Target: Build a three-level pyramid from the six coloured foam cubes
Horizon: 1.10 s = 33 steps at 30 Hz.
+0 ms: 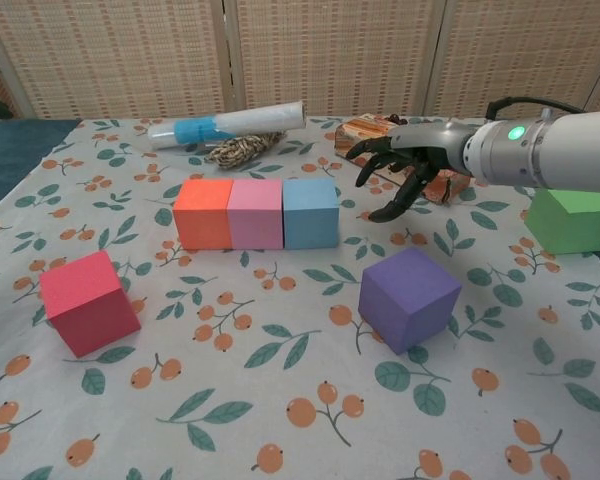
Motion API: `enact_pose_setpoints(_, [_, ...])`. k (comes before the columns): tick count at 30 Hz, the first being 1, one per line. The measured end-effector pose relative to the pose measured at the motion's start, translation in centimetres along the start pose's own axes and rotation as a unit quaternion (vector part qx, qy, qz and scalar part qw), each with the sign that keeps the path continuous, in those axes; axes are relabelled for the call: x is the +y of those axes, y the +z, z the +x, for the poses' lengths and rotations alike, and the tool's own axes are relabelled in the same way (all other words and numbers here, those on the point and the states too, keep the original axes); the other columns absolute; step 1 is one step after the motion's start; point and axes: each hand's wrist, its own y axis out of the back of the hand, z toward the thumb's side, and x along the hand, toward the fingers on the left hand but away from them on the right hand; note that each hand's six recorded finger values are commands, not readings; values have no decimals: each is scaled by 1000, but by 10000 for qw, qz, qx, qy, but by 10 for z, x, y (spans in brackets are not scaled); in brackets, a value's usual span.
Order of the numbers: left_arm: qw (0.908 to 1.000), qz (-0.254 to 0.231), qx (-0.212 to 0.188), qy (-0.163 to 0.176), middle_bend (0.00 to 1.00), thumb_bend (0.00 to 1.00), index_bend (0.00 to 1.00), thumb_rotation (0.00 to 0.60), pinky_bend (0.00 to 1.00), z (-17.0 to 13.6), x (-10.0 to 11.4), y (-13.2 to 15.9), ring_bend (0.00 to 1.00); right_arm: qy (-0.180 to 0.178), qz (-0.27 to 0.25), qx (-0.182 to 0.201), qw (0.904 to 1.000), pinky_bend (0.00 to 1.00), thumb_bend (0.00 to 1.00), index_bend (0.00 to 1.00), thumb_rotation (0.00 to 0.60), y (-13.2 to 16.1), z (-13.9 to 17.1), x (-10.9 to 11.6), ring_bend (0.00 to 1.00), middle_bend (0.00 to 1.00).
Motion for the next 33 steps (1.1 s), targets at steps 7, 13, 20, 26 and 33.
enact_pose_setpoints(7, [10000,-32,20,-5,0,318,111,600,88,-1,-1,-2,0,113,-67,89,9999,0,175,0,600,7,-7,-14,0,180])
enact_pose_setpoints(13, [10000,-60,39,1,0,318,112,600,88,-2,-2,-5,0,192,-156,173,9995,0,175,0,600,15,-12,-23,0,180])
enact_pose_setpoints(20, [10000,-57,58,10,0,318,112,600,88,-3,-1,-8,0,255,-190,253,9992,0,175,0,600,23,-16,-31,0,180])
enact_pose_setpoints(26, [10000,-52,63,-12,0,319,112,600,88,-4,-2,-10,0,224,-155,246,9993,0,175,0,600,20,-14,-29,0,182])
enact_pose_setpoints(33, [9998,-17,38,-218,0,319,137,600,88,5,-8,-10,0,3,-129,328,9994,0,175,0,600,19,5,-10,0,183])
